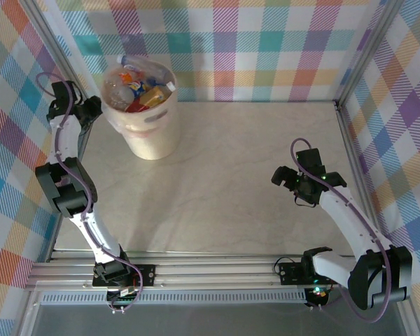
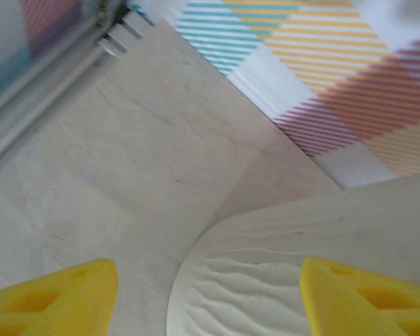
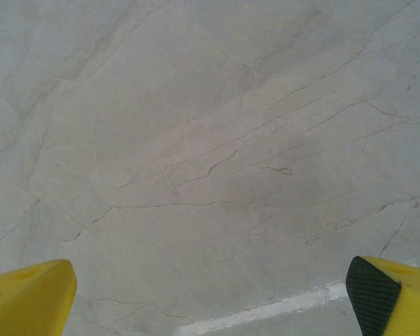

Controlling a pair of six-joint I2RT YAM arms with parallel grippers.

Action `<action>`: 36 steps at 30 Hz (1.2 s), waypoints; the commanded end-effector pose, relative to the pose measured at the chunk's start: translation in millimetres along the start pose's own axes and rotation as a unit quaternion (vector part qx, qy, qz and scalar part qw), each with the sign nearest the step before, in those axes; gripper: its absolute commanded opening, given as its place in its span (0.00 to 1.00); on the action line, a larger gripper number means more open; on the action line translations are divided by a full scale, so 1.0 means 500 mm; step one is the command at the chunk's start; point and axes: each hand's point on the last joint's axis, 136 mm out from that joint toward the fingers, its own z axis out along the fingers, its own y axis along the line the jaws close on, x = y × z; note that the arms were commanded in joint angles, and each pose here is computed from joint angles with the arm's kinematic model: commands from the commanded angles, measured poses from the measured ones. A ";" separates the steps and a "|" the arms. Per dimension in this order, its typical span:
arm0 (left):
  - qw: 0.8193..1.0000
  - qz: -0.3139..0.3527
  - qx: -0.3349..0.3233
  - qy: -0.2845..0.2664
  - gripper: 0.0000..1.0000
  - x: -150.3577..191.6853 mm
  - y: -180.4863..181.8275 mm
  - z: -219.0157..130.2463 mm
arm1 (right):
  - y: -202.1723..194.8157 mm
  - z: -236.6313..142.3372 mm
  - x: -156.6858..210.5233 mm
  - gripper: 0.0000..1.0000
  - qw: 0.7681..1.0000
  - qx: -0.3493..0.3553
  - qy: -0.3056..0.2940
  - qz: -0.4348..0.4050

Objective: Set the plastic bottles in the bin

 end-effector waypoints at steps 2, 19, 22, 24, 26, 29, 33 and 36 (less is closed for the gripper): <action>0.996 0.036 0.079 -0.018 0.70 0.015 -0.120 -0.059 | -0.010 -0.005 0.001 1.00 1.000 0.007 -0.011 -0.013; 0.987 0.044 -0.011 -0.152 0.75 0.126 0.029 -0.212 | -0.053 -0.044 -0.061 1.00 0.985 0.040 -0.149 -0.074; 0.983 0.065 -0.016 -0.172 0.76 0.182 0.063 -0.222 | -0.051 -0.052 -0.077 1.00 0.977 0.032 -0.189 -0.093; 0.979 0.085 -0.011 -0.185 0.77 0.222 0.077 -0.227 | -0.051 -0.061 -0.087 1.00 0.971 0.026 -0.218 -0.097; 0.974 0.102 0.006 -0.201 0.78 0.253 0.081 -0.234 | -0.045 -0.067 -0.096 1.00 0.964 0.015 -0.243 -0.108; 0.969 0.133 0.023 -0.208 0.79 0.298 0.087 -0.237 | -0.033 -0.072 -0.105 1.00 0.955 -0.002 -0.269 -0.123; 0.958 0.178 0.050 -0.219 0.81 0.337 0.075 -0.243 | -0.025 -0.068 -0.118 1.00 0.948 -0.003 -0.286 -0.139; 0.952 0.201 0.062 -0.224 0.82 0.357 0.072 -0.237 | -0.013 -0.054 -0.125 1.00 0.934 -0.011 -0.310 -0.180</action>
